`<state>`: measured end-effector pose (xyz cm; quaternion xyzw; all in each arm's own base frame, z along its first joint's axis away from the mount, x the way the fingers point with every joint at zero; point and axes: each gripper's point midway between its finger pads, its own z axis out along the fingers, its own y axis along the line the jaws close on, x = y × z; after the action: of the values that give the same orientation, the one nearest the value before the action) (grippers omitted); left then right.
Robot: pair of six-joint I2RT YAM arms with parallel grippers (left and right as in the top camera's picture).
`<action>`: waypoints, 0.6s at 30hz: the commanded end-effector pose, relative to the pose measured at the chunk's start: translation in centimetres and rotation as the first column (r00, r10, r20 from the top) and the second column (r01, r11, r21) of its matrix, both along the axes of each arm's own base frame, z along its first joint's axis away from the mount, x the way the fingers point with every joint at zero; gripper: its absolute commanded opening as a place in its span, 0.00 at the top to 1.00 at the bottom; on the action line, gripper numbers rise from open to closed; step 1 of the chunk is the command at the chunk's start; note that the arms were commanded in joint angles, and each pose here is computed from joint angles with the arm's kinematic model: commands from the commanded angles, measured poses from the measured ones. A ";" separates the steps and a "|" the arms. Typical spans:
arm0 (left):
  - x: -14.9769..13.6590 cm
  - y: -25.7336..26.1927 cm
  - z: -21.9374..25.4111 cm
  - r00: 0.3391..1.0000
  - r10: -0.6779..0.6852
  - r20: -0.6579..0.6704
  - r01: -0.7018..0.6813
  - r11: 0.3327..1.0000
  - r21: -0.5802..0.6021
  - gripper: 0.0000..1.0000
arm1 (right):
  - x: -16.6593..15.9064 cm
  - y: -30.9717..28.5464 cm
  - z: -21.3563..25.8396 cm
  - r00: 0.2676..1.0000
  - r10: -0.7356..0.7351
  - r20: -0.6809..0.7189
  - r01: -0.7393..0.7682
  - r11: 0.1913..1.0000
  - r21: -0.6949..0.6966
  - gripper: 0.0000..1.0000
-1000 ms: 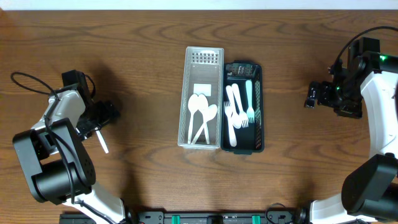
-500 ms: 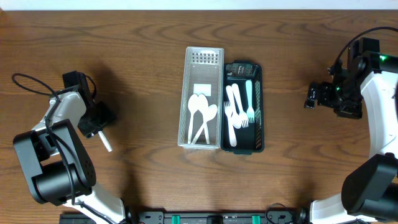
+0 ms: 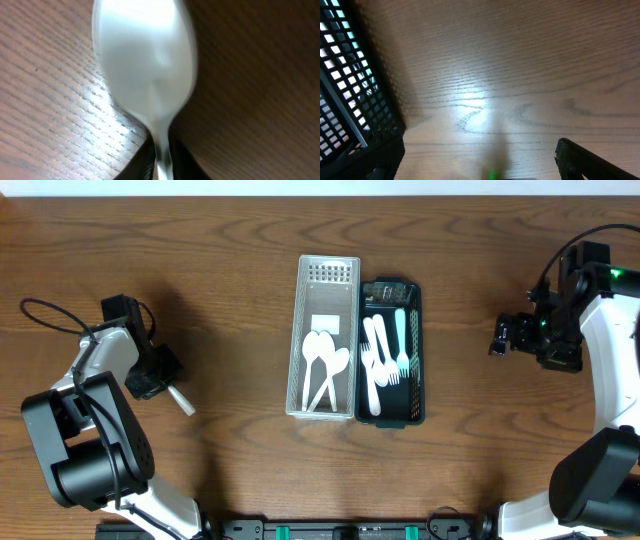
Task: Pack container
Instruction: 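Return the left gripper and grasp the last white spoon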
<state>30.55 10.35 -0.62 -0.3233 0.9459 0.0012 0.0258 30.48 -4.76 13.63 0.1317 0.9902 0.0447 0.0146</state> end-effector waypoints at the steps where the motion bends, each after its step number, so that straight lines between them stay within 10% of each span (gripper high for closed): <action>1: -1.9 0.0 -1.4 0.997 0.001 -0.075 0.000 1.000 0.010 0.93 | -0.2 0.0 -0.2 1.000 -0.006 -0.009 0.006 1.000 0.009 0.01; 18: 0.0 -3.2 6.7 0.990 -0.116 0.082 0.111 0.992 0.063 0.94 | -0.2 0.1 -0.2 1.000 -0.006 -0.010 0.006 1.000 0.009 0.01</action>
<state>28.95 8.51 1.85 -0.2985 0.9543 0.0101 0.0124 30.38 -4.74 13.62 0.1318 0.9902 0.0449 0.0125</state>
